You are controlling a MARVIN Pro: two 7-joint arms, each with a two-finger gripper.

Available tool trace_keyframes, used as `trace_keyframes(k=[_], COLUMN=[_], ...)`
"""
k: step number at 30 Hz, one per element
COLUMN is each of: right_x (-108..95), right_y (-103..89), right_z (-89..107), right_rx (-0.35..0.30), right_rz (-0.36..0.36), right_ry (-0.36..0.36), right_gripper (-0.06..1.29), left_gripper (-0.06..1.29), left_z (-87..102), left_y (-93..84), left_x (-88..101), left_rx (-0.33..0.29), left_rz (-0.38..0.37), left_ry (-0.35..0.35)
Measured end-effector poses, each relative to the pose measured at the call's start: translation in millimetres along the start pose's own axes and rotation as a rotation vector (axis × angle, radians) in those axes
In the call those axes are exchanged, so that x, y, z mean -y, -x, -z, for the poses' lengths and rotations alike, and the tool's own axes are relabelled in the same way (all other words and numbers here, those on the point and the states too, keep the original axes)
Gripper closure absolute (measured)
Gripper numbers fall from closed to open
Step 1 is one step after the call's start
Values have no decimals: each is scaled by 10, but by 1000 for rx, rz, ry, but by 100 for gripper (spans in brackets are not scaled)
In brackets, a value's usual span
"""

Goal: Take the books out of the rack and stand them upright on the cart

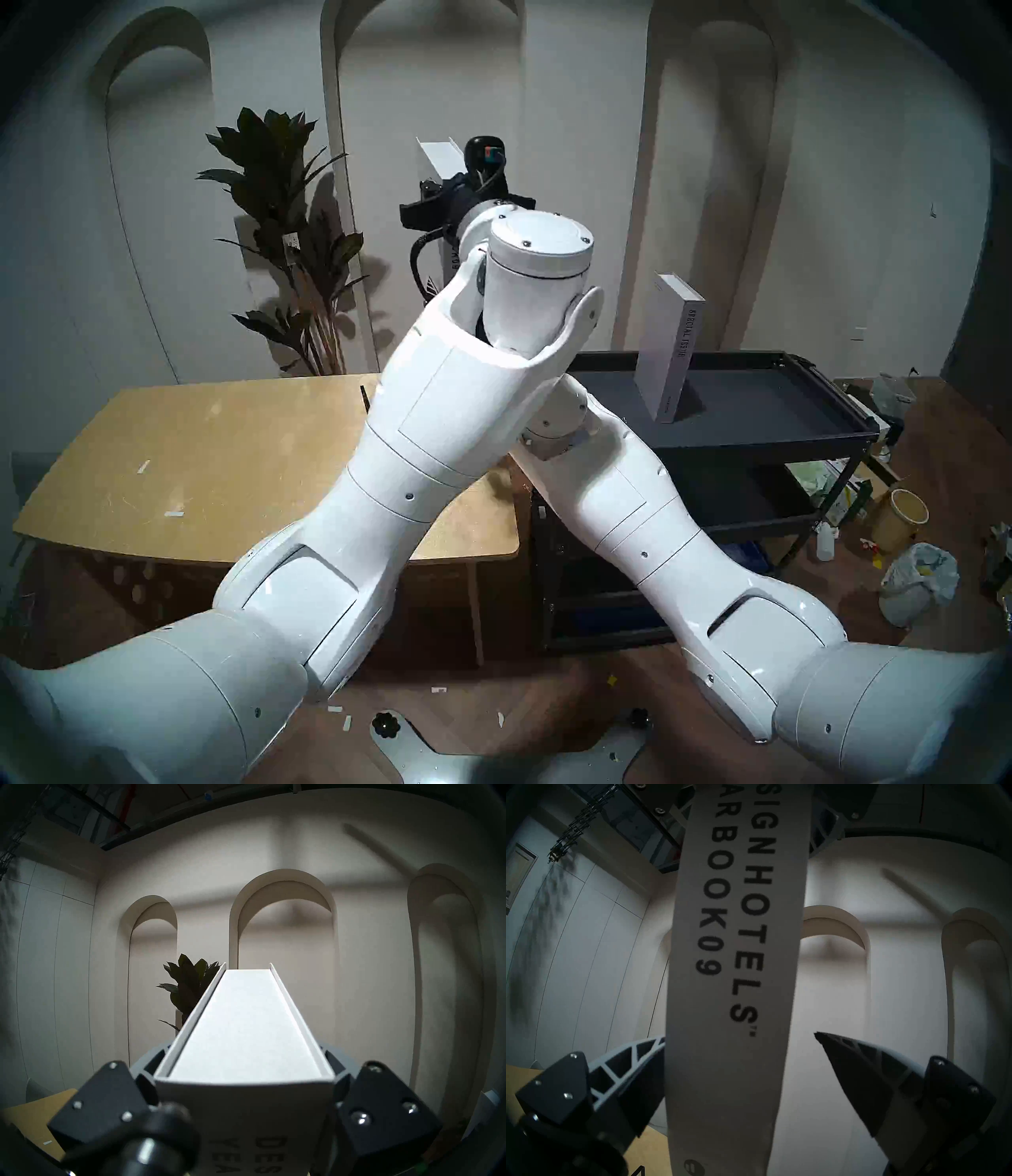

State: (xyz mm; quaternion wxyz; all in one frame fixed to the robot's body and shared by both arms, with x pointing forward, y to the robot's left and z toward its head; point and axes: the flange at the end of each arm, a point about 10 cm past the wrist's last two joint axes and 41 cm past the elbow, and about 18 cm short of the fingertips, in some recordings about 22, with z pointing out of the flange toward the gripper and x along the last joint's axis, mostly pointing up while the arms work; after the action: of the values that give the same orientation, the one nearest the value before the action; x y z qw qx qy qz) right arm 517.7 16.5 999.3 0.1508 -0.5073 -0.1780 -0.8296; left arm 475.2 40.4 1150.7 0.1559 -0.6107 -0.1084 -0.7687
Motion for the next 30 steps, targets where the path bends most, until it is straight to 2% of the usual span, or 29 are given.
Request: trace_keyframes(k=[10, 30], right_x=[3, -66], right_y=[82, 13], right_z=[-26, -134], right_rx=[0, -16], right_rz=[-28, -51], right_ry=[15, 50], right_gripper=[0, 0], left_gripper=[62, 62], left_z=[-127, -108], left_y=[159, 71], left_x=[-5, -18], left_rx=[15, -6], left_rz=[-12, 33], left_ry=[-10, -26])
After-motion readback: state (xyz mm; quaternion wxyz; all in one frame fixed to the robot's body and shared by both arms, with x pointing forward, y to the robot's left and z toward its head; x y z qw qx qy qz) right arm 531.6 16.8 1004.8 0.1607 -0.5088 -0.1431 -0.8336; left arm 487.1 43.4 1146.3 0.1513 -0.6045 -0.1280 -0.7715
